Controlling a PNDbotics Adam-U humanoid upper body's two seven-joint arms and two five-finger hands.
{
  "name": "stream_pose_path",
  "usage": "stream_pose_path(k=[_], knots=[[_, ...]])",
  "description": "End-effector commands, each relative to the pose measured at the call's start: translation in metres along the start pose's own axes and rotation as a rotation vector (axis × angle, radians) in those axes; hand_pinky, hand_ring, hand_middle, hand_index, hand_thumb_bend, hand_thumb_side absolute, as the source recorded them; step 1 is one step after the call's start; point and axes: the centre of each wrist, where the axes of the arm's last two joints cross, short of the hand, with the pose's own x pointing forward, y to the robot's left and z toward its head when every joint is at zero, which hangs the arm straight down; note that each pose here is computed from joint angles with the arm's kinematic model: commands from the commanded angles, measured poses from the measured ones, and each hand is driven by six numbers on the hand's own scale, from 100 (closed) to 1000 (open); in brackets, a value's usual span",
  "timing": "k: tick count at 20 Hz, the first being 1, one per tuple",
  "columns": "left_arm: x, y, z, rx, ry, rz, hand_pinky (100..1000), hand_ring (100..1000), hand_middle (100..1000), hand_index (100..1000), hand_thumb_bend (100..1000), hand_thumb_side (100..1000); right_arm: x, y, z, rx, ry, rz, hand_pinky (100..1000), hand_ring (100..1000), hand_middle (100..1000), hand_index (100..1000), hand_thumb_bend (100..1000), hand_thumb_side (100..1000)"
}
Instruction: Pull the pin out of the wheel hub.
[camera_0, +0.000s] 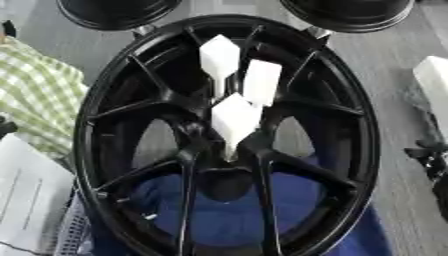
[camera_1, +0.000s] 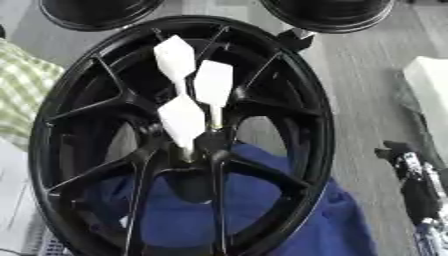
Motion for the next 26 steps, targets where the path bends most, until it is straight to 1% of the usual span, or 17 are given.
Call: stream_pose_path(k=[1,3,5,9,12,15,18,19,21,23,24,26], knots=[[0.009,0.004,-0.005,0.006,-0.032,-0.020,824,554,532,768,345,736,0.027,-0.010,-0.015,0.038,-0.088,0.057,1000,818,583,750,100,674],[0.010,0.006,-0.005,0.016,-0.032,-0.023,824,554,532,767,346,736,0.050,-0.013,-0.018,0.090,-0.167,0.094,1000,828,596,760,100,620],[0.010,0.009,-0.005,0.019,-0.031,-0.033,825,554,533,768,345,737,0.076,-0.017,-0.018,0.144,-0.240,0.142,1000,835,605,765,100,587],[0.013,0.013,-0.006,0.023,-0.035,-0.047,826,556,535,769,344,737,0.114,-0.024,-0.015,0.219,-0.342,0.196,1000,840,613,768,100,557],[0.012,0.018,-0.003,0.036,-0.025,-0.057,828,560,540,772,345,743,0.134,-0.029,-0.011,0.258,-0.389,0.224,1000,843,619,769,100,542],[0.009,0.028,0.003,0.056,-0.001,-0.083,832,567,548,777,340,750,0.153,-0.030,-0.008,0.317,-0.429,0.262,1000,844,630,774,100,525],[0.009,0.036,0.009,0.068,0.006,-0.110,832,569,551,778,337,750,0.166,-0.029,-0.007,0.365,-0.452,0.283,1000,844,631,775,100,520],[0.009,0.037,0.010,0.069,0.008,-0.114,834,569,551,780,333,751,0.168,-0.030,-0.007,0.373,-0.455,0.289,1000,842,636,778,100,493],[0.007,0.050,0.022,0.096,0.033,-0.133,834,561,537,765,328,755,0.184,-0.035,-0.013,0.417,-0.475,0.370,1000,841,642,780,100,424],[0.006,0.061,0.033,0.122,0.050,-0.144,834,561,538,766,325,753,0.194,-0.040,-0.021,0.441,-0.493,0.433,999,839,642,778,100,350],[0.006,0.064,0.037,0.128,0.052,-0.151,835,562,538,766,323,752,0.198,-0.043,-0.025,0.451,-0.495,0.464,988,834,638,773,100,282],[0.006,0.068,0.043,0.136,0.056,-0.160,836,562,539,766,324,752,0.207,-0.048,-0.033,0.453,-0.495,0.529,976,832,640,772,100,186]])
